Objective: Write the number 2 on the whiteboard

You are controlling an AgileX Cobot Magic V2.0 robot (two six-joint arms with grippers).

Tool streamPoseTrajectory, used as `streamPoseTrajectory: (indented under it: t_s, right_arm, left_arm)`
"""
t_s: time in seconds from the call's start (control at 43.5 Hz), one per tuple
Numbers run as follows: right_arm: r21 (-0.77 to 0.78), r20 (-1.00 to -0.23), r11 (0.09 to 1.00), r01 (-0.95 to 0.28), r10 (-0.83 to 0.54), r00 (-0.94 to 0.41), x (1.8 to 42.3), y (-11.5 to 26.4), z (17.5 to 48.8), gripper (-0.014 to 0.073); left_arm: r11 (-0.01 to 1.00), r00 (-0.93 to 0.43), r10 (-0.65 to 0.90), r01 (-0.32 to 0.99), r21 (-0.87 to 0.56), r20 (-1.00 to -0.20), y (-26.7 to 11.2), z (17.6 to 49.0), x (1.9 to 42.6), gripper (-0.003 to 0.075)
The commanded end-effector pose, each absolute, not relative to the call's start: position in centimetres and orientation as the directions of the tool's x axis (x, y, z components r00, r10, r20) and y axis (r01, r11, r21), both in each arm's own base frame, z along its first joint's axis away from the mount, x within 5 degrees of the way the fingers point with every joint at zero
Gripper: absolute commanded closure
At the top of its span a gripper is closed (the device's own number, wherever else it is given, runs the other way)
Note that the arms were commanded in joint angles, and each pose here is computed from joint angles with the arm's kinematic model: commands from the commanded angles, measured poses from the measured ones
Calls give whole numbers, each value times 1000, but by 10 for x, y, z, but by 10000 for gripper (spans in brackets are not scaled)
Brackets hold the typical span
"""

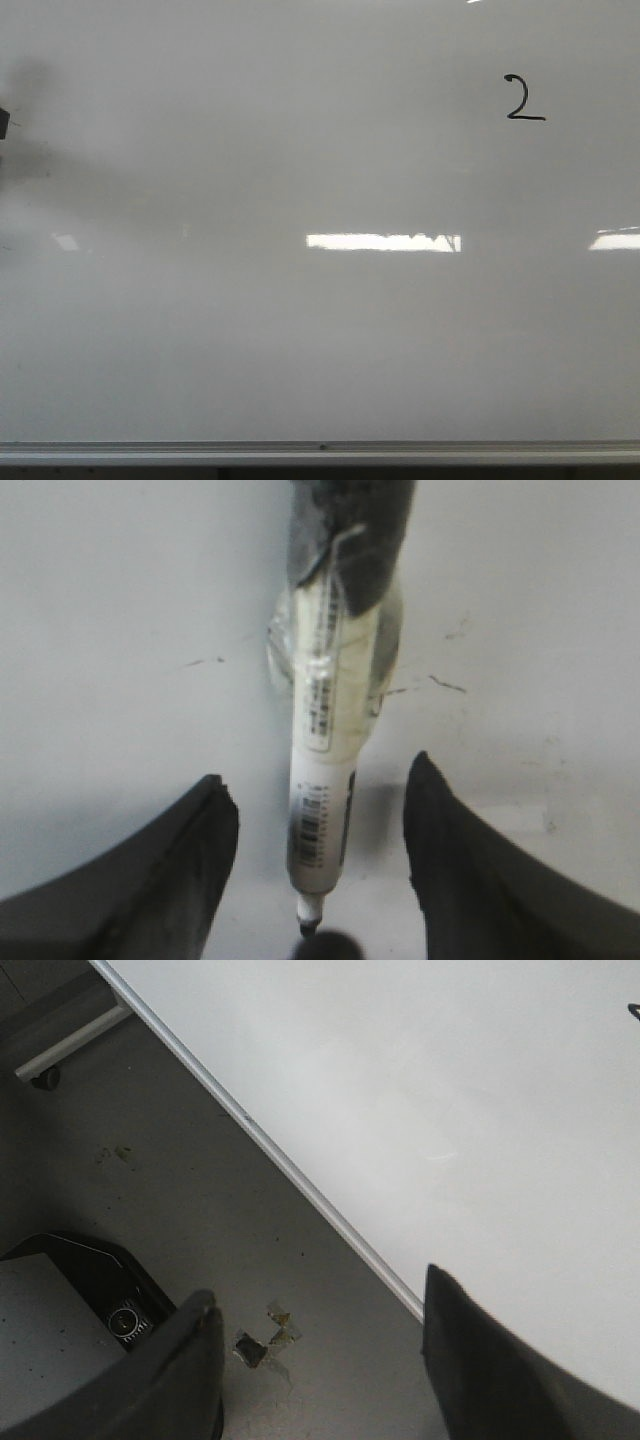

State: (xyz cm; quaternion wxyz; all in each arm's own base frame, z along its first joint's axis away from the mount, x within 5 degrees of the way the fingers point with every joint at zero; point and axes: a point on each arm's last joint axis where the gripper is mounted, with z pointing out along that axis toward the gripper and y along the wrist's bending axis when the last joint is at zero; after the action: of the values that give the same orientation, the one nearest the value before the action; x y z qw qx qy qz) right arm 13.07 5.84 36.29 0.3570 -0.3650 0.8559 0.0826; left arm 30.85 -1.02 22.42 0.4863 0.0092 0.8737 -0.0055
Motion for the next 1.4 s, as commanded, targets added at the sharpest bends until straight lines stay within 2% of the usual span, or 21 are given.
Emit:
streamPoseTrajectory:
  t_s: [0.0, 0.161, 0.322, 0.46, 0.667, 0.92, 1.172, 1.31, 1.379]
  right_arm:
    - [-153, -747, 739, -656, -521, -413, 126, 57, 381, 132]
    - [-76, -777, 812, -578, -411, -476, 113, 52, 387, 132]
    - [15, -775, 902, -432, -262, -575, 102, 42, 388, 132]
    - [38, -767, 944, -326, -182, -616, 90, 32, 389, 146]
    - [36, -782, 949, -313, -168, -600, 69, 25, 390, 197]
    - [32, -810, 948, -316, -161, -564, 50, 20, 393, 203]
    - [29, -822, 949, -315, -156, -548, 46, 19, 394, 203]
    - [33, -823, 950, -311, -151, -548, 46, 18, 394, 203]
    - [32, -824, 950, -310, -150, -546, 46, 18, 395, 203]
  left_arm:
    - [1000, -416, 10, 23, 1, -909, -10, 265, 305, 292]
    - [997, -464, 62, 67, 34, -884, -11, 307, 284, 292]
    - [995, -536, 71, 92, 25, -841, -12, 349, 246, 292]
    - [995, -491, 49, 100, 0, -870, -12, 376, 209, 292]
    - [993, -450, 49, 118, -5, -891, -12, 399, 149, 292]
    - [989, -425, 30, 145, -36, -905, -14, 400, 100, 293]
    - [990, -430, 33, 136, -29, -902, -12, 380, 83, 293]
    - [996, -436, -47, 47, -75, -899, -7, 377, 83, 351]
    - [996, -421, -54, 47, -81, -906, -7, 379, 83, 383]
